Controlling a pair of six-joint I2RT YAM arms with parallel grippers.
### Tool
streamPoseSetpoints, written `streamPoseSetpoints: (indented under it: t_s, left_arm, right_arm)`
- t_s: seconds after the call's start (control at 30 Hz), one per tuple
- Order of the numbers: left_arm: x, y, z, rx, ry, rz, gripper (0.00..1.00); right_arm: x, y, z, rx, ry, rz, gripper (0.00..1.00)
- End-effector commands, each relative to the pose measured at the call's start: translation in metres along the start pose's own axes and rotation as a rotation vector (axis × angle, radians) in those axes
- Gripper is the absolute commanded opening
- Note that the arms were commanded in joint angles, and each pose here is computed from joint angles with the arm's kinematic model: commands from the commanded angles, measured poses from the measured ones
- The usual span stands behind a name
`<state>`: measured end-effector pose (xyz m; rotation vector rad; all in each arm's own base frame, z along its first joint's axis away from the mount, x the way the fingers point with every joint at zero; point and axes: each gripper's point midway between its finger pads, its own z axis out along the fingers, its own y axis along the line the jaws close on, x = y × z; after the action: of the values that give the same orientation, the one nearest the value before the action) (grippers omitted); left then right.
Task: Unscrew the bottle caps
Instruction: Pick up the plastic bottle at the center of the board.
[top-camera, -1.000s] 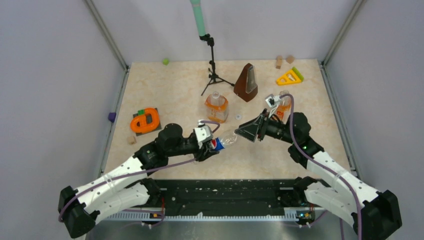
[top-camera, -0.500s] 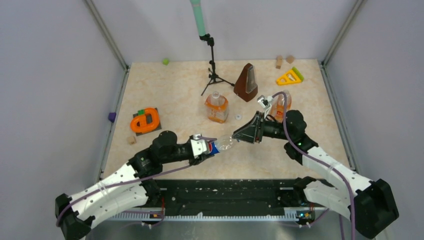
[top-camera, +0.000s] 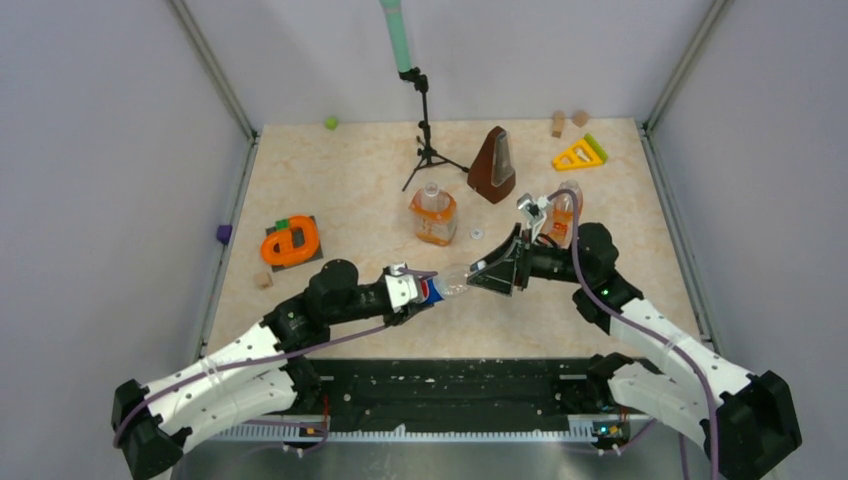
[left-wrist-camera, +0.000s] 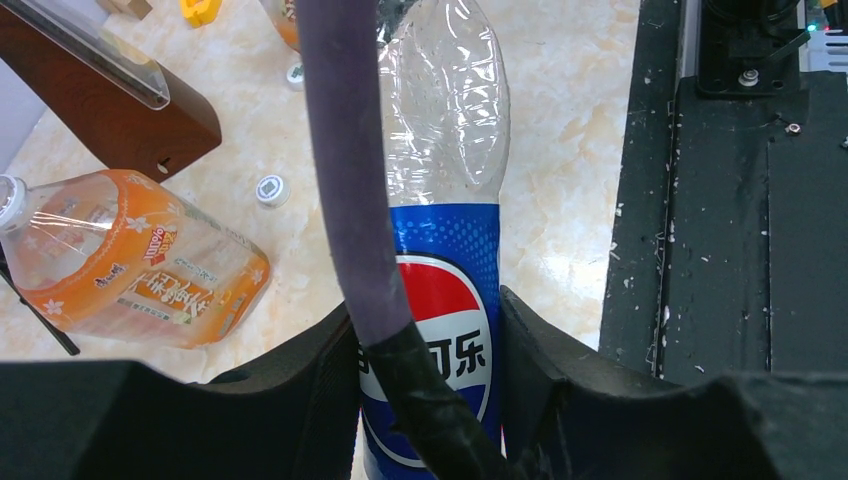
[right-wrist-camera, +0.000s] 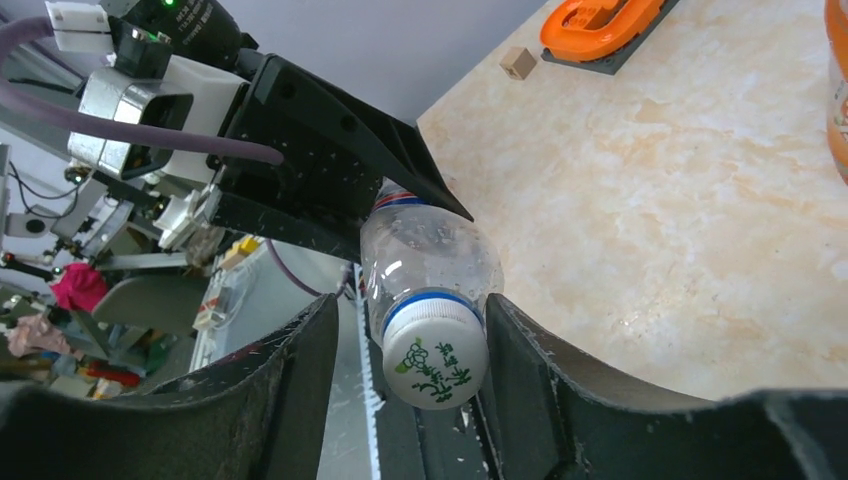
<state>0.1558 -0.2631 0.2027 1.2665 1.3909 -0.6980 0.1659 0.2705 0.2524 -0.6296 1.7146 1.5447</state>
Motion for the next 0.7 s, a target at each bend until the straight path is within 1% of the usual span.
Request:
streamPoseSetpoints:
  t_s: [0.0,0.07,0.1,0.13,0.17,0.2,0.23,0.3,0.33,0.37,0.4,0.47,0.5,0.57,0.67]
  left_arm:
    - [0.019,0.059,-0.02,-0.34,0.118,0.065,0.0]
    - [0.022,0.055,-0.018,-0.319,0.124,0.078,0.0]
    - [0.024,0.055,-0.018,-0.32,0.128,0.078,0.0]
    - [0.025,0.055,-0.019,-0.324,0.134,0.076,0.0]
    - [0.026,0.055,-0.019,-0.325,0.138,0.076,0.0]
    - [0.027,0.056,-0.02,-0.332,0.144,0.075,0.0]
    - [0.028,0.057,-0.021,-0.34,0.147,0.067,0.0]
    - [0.026,0.059,-0.022,-0.355,0.143,0.055,0.0]
    - [0.025,0.059,-0.022,-0.354,0.137,0.051,0.09]
    - [0.024,0.058,-0.021,-0.349,0.127,0.049,0.24]
    - [0.022,0.057,-0.02,-0.351,0.112,0.044,0.36]
    - [0.014,0.059,-0.017,-0.367,0.046,0.036,0.51]
    - [0.012,0.058,-0.014,-0.358,0.02,0.036,0.57]
    - [0.011,0.051,-0.008,-0.323,-0.011,0.035,0.65]
    - [0.011,0.053,-0.005,-0.328,-0.006,0.019,0.67]
  right_arm:
    - [-0.001,0.007,-0.003,-0.003,0.008,-0.065,0.5]
    - [-0.002,0.004,-0.003,0.009,0.001,-0.062,0.37]
    - [-0.003,0.006,-0.002,0.002,-0.005,-0.065,0.35]
    - [-0.003,0.006,-0.002,-0.002,-0.006,-0.063,0.34]
    - [-0.003,0.007,-0.002,-0.005,-0.004,-0.065,0.3]
    - [-0.002,0.006,-0.003,-0.002,-0.001,-0.063,0.24]
    - [-0.002,0.005,-0.003,0.004,-0.002,-0.064,0.23]
    - [-0.003,0.005,-0.002,0.005,-0.005,-0.069,0.11]
    - [-0.002,0.005,-0.002,0.0,-0.003,-0.07,0.08]
    - [-0.002,0.005,-0.002,-0.004,-0.003,-0.067,0.06]
    - [-0.002,0.004,-0.001,-0.006,-0.003,-0.06,0.05]
    - [-0.004,0.006,0.002,-0.02,-0.012,-0.048,0.03]
    - [-0.005,0.006,0.003,-0.033,-0.016,-0.039,0.01]
    - [-0.007,0.011,0.004,-0.07,-0.021,-0.033,0.0]
    - [-0.008,0.01,0.006,-0.065,-0.024,-0.026,0.0]
